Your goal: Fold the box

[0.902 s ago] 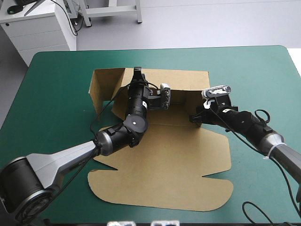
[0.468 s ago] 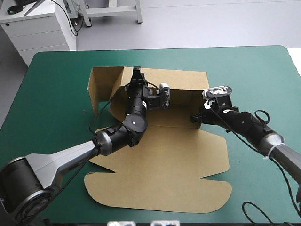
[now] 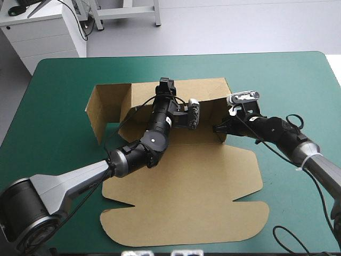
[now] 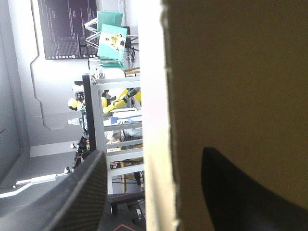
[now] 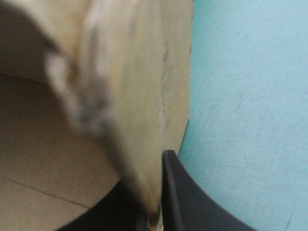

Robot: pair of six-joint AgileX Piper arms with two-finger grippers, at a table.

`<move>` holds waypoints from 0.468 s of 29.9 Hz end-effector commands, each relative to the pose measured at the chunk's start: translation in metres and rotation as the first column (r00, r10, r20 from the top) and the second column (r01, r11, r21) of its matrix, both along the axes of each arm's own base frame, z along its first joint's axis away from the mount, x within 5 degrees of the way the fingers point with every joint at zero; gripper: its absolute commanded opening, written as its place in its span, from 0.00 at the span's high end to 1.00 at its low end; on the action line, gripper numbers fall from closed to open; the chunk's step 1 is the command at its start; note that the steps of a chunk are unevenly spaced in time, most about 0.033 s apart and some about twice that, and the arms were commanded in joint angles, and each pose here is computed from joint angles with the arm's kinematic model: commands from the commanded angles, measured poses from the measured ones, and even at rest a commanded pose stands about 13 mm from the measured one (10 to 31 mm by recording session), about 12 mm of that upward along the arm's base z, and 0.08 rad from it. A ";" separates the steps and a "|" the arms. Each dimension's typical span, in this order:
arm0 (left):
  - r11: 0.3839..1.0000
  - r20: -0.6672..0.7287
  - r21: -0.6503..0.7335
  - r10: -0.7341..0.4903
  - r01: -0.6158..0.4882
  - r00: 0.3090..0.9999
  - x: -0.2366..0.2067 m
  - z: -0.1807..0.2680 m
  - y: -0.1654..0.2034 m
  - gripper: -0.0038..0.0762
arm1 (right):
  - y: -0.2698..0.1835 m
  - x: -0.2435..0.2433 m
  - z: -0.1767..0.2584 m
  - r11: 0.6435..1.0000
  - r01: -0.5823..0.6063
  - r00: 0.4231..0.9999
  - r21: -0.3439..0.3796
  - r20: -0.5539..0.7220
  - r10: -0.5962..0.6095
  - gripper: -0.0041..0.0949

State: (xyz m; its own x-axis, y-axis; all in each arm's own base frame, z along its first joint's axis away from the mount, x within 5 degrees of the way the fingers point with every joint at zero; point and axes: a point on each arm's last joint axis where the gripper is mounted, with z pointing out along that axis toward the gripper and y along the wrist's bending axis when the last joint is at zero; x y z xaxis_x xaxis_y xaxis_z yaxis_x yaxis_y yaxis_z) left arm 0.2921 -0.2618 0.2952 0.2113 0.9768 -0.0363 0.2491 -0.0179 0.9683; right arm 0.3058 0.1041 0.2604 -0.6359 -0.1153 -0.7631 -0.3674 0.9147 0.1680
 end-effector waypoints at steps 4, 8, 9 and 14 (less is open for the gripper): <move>0.997 0.155 0.007 -0.080 0.080 0.985 -0.024 0.037 -0.016 0.41 | -0.017 0.023 0.033 0.997 0.073 0.997 0.025 0.023 -0.073 0.98; 0.994 0.162 0.009 -0.106 0.106 0.981 -0.035 0.037 -0.025 0.41 | -0.019 0.029 0.042 0.998 0.070 0.997 0.001 0.034 -0.070 0.98; 0.994 0.165 0.013 -0.108 0.107 0.980 -0.037 0.037 -0.027 0.41 | -0.020 0.029 0.044 0.997 0.078 0.996 -0.005 0.039 -0.078 0.98; 0.997 0.196 0.033 -0.080 0.075 0.977 -0.043 0.040 -0.029 0.41 | -0.024 0.031 0.048 0.993 0.101 0.994 -0.068 0.040 -0.098 0.98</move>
